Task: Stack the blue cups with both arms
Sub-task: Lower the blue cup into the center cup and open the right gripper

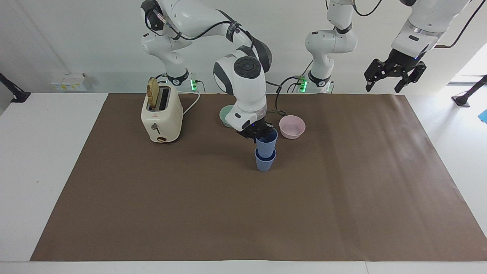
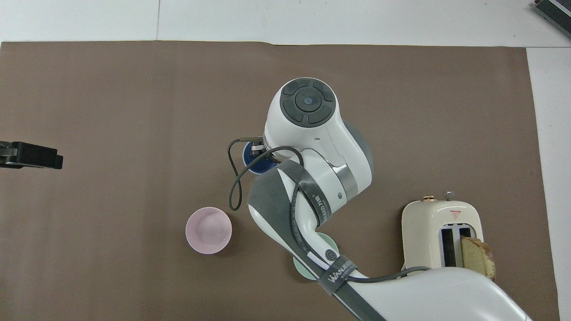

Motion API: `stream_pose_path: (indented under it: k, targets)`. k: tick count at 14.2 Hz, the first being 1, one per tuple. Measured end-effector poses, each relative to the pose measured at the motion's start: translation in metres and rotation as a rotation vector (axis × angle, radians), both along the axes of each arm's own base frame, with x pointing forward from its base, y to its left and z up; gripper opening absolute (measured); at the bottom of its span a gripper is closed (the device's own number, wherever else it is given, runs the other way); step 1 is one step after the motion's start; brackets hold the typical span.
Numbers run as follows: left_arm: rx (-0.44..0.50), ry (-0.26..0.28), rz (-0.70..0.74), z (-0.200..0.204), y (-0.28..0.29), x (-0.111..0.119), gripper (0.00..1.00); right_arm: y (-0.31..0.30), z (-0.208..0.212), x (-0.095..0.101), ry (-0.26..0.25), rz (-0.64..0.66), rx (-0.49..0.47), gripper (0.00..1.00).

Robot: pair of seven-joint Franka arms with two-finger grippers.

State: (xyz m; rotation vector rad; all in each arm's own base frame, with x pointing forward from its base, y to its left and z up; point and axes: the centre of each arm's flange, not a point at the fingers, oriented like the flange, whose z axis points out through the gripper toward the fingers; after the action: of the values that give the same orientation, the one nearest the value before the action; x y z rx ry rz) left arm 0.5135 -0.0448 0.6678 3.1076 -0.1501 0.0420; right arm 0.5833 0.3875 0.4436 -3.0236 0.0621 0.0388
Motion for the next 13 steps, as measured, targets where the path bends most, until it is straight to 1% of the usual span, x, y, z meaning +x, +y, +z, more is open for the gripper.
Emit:
stream_pose_path:
  k: [4, 7, 10, 11, 12, 13]
  targets:
    - [0.000, 0.000, 0.000, 0.000, 0.000, 0.000, 1.00, 0.001, -0.014, 0.005, 0.001, -0.001, -0.005, 0.04]
    - [0.000, 0.000, 0.000, 0.000, 0.000, 0.000, 1.00, 0.003, -0.028, 0.010, -0.009, -0.001, -0.006, 0.04]
    - [0.000, 0.000, 0.000, 0.000, 0.000, 0.000, 1.00, 0.004, -0.032, 0.011, -0.014, -0.002, -0.003, 0.04]
    - [0.000, 0.000, 0.000, 0.000, 0.000, 0.000, 1.00, 0.003, -0.031, 0.011, -0.015, -0.002, -0.004, 0.10]
    - [0.000, 0.000, 0.000, 0.000, 0.000, 0.000, 1.00, 0.003, -0.031, 0.011, -0.016, -0.001, -0.004, 0.19]
    - [0.000, 0.000, 0.000, 0.000, 0.000, 0.000, 1.00, 0.003, -0.031, 0.011, -0.016, -0.001, -0.004, 0.32]
